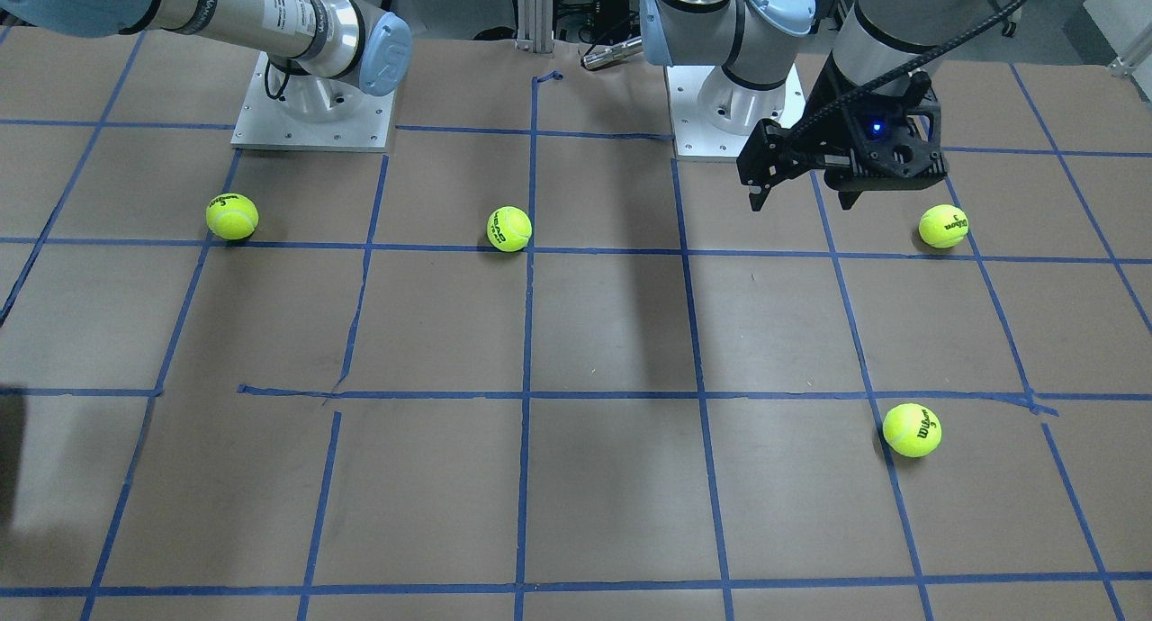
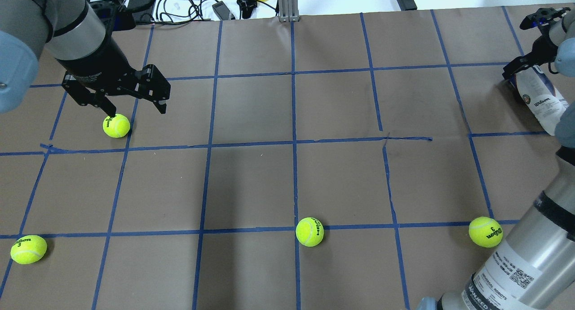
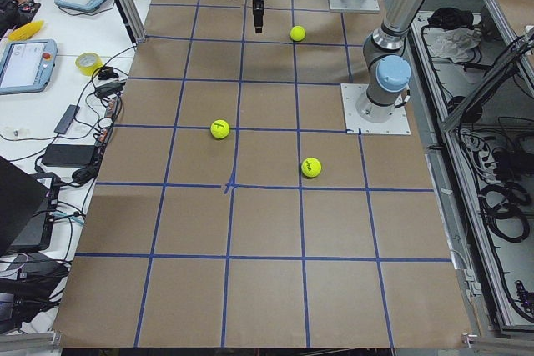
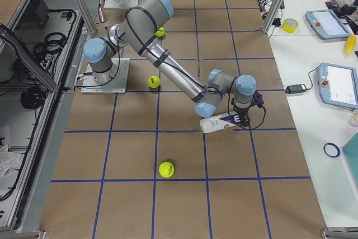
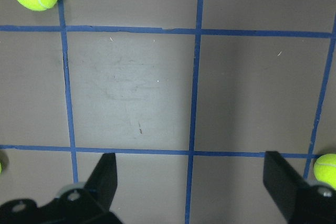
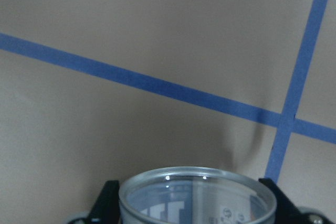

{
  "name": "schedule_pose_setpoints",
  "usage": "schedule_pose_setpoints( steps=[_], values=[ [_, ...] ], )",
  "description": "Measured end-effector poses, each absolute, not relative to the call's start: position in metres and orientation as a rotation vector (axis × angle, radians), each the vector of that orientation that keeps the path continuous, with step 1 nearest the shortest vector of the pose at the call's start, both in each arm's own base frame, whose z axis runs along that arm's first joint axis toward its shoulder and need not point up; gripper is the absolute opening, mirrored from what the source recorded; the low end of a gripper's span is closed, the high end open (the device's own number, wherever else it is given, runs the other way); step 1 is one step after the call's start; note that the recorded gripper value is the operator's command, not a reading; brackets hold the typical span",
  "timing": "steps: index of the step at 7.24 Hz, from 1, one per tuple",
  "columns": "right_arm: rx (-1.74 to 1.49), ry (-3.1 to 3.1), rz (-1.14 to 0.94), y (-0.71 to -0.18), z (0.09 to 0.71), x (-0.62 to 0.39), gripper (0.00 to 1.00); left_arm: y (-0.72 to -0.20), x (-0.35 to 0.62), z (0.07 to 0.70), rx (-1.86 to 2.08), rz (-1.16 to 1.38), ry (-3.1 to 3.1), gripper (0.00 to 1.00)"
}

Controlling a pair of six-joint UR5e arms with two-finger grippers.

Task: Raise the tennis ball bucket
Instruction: 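Lower the right gripper and grasp the can by its clear lid end, then lift the can and carry it with the right gripper toward the table center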

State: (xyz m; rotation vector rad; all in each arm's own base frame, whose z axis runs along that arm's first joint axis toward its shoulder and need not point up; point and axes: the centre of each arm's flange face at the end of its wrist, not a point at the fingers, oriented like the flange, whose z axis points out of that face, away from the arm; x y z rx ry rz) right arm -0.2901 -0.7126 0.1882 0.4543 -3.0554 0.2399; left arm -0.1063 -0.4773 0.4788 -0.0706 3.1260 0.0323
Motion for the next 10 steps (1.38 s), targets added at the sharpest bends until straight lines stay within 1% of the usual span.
schedule_pose_setpoints(
  steps=[3, 4, 6, 7, 8, 9, 10],
  values=[
    [0.457, -3.064, 0.206, -0.710, 0.191, -0.288, 0.75, -0.477, -0.106, 0.479, -0.071, 0.032, 3.127, 1.00],
    [0.459, -3.059, 0.213, -0.709, 0.207, -0.285, 0.74, -0.477, -0.106, 0.479, -0.071, 0.032, 3.127, 1.00],
    [0.533, -3.049, 0.235, -0.708, 0.271, -0.241, 0.65, -0.478, -0.106, 0.479, -0.071, 0.030, 3.127, 1.00],
    [0.622, -3.025, 0.250, -0.710, 0.308, -0.193, 0.58, -0.478, -0.106, 0.479, -0.071, 0.030, 3.127, 1.00],
    [0.730, -2.995, 0.261, -0.713, 0.332, -0.138, 0.48, -0.478, -0.106, 0.479, -0.071, 0.030, 3.127, 1.00],
    [0.836, -2.971, 0.249, -0.711, 0.346, -0.085, 0.42, -0.478, -0.106, 0.479, -0.071, 0.031, 3.126, 1.00],
    [0.939, -2.945, 0.226, -0.705, 0.354, -0.037, 0.26, -0.478, -0.106, 0.479, -0.070, 0.031, 3.126, 1.00]
  ],
)
